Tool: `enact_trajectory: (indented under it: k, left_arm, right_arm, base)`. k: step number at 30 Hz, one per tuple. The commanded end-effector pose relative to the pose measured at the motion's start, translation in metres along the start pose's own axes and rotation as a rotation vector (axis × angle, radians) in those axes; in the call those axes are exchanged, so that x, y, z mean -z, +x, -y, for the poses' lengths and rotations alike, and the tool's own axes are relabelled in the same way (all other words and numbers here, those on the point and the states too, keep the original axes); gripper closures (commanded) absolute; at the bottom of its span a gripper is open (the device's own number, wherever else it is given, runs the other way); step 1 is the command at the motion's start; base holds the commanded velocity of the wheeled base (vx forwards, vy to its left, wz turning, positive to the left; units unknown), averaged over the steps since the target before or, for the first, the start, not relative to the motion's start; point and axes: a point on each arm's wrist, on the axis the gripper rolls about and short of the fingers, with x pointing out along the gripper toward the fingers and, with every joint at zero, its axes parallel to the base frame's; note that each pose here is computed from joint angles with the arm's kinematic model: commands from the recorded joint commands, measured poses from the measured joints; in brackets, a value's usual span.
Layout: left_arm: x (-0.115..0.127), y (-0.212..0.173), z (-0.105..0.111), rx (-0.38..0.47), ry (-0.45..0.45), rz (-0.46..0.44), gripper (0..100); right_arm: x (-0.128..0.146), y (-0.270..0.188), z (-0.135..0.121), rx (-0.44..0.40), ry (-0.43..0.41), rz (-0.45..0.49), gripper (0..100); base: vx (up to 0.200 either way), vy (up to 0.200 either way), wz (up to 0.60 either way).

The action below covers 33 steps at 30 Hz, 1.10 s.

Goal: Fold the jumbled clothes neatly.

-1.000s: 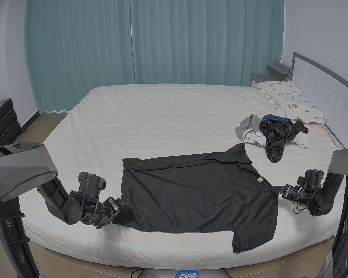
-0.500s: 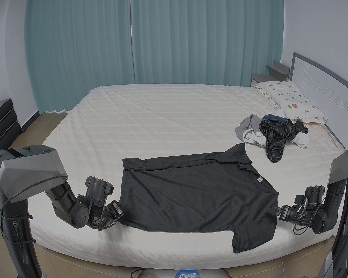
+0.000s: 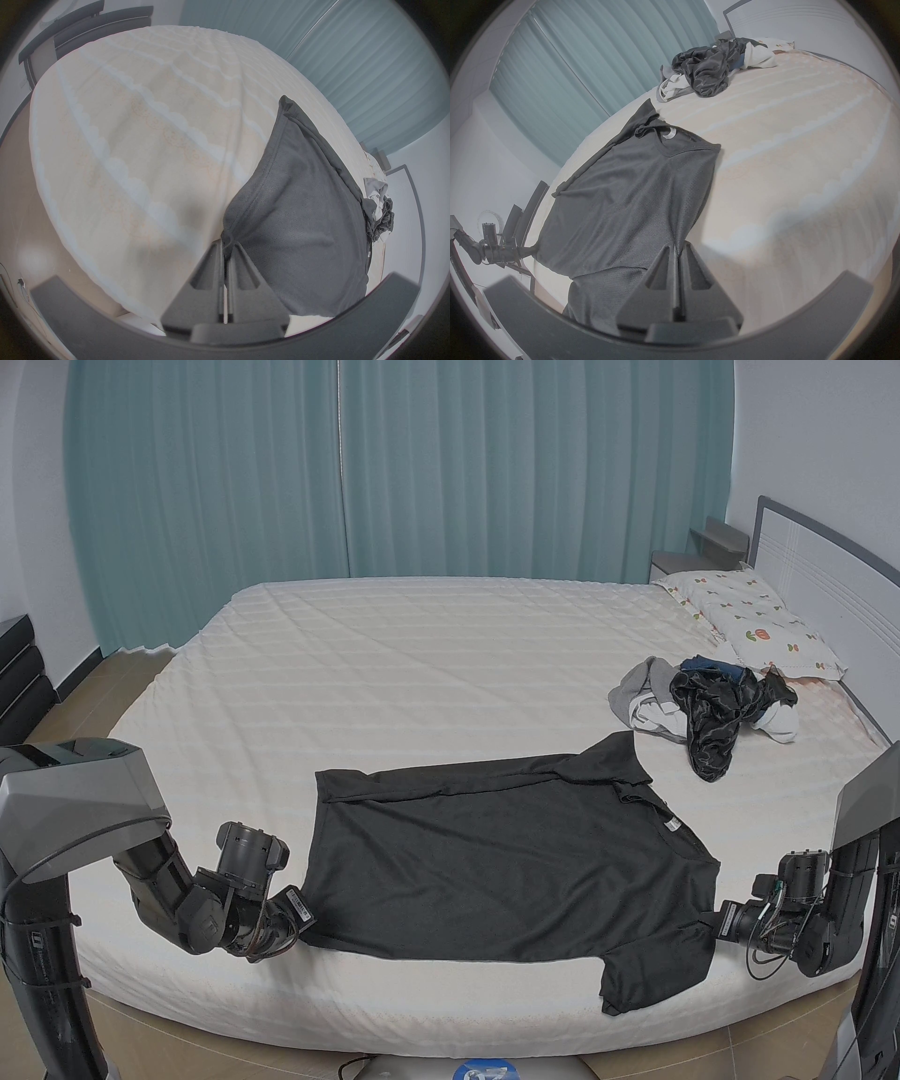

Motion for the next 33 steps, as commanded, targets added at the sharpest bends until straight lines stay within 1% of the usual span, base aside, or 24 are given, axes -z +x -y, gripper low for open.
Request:
enact_trajectory:
  k: [1, 5, 9, 11, 13, 16, 18, 19, 20, 22, 23, 24, 25, 28, 29, 33]
  left_arm:
    - [0.001, -0.016, -0.005, 0.004, 0.041, 0.006, 100]
    - [0.003, -0.029, -0.009, 0.003, 0.073, 0.009, 100]
    - [0.002, -0.038, -0.011, -0.005, 0.085, 0.008, 100]
    - [-0.001, -0.049, -0.014, -0.027, 0.102, -0.003, 100]
    - [-0.003, -0.056, -0.014, -0.031, 0.117, 0.001, 100]
    - [-0.007, -0.065, -0.015, -0.033, 0.124, 0.027, 100]
    - [-0.008, -0.067, -0.016, -0.041, 0.13, 0.03, 100]
    - [-0.008, -0.07, -0.018, -0.063, 0.147, 0.027, 100]
    - [-0.006, -0.072, -0.02, -0.086, 0.167, 0.012, 100]
    - [-0.003, -0.073, -0.023, -0.114, 0.179, -0.018, 100]
    - [-0.003, -0.073, -0.023, -0.114, 0.179, -0.018, 100]
    - [0.001, -0.073, -0.025, -0.134, 0.197, -0.043, 100]
    - [0.004, -0.073, -0.027, -0.146, 0.21, -0.057, 100]
    - [0.007, -0.072, -0.031, -0.164, 0.236, -0.08, 100]
    - [0.01, -0.072, -0.034, -0.175, 0.257, -0.096, 100]
    - [0.018, -0.071, -0.037, -0.195, 0.288, -0.13, 100]
  right_arm:
    - [-0.005, -0.032, 0.001, 0.009, 0.016, 0.033, 100]
    - [-0.004, -0.048, -0.003, -0.012, 0.017, 0.037, 100]
    - [-0.002, -0.057, -0.004, -0.008, 0.006, 0.038, 100]
    - [0.001, -0.066, -0.002, 0.007, -0.019, 0.031, 100]
    - [-0.003, -0.072, -0.005, -0.008, -0.041, 0.049, 100]
    - [-0.008, -0.079, -0.005, -0.014, -0.048, 0.08, 100]
    - [-0.008, -0.081, -0.007, -0.016, -0.053, 0.079, 100]
    - [-0.005, -0.083, -0.008, -0.011, -0.049, 0.045, 100]
    - [-0.001, -0.087, -0.009, -0.006, -0.066, 0.003, 100]
    - [0.004, -0.091, -0.008, -0.008, -0.102, -0.046, 100]
    - [0.004, -0.091, -0.008, -0.008, -0.102, -0.046, 100]
    - [0.007, -0.092, -0.007, -0.005, -0.131, -0.081, 100]
    - [0.009, -0.092, -0.006, -0.002, -0.139, -0.098, 100]
    - [0.012, -0.091, -0.006, -0.001, -0.146, -0.12, 100]
    - [0.013, -0.09, -0.005, 0.001, -0.147, -0.135, 100]
    - [0.012, -0.091, -0.008, -0.005, -0.161, -0.126, 100]
  base:
    - [0.0, 0.0, 0.0]
    - [0.0, 0.0, 0.0]
    - [0.0, 0.0, 0.0]
    - [0.0, 0.0, 0.0]
    - [0.0, 0.0, 0.0]
    - [0.0, 0.0, 0.0]
    - [0.0, 0.0, 0.0]
    - [0.0, 0.0, 0.0]
    - [0.0, 0.0, 0.0]
    - [0.0, 0.0, 0.0]
    - [0.0, 0.0, 0.0]
    - [0.0, 0.0, 0.0]
    - [0.0, 0.0, 0.0]
    - [0.0, 0.0, 0.0]
    - [0.0, 0.0, 0.0]
    - [0.0, 0.0, 0.0]
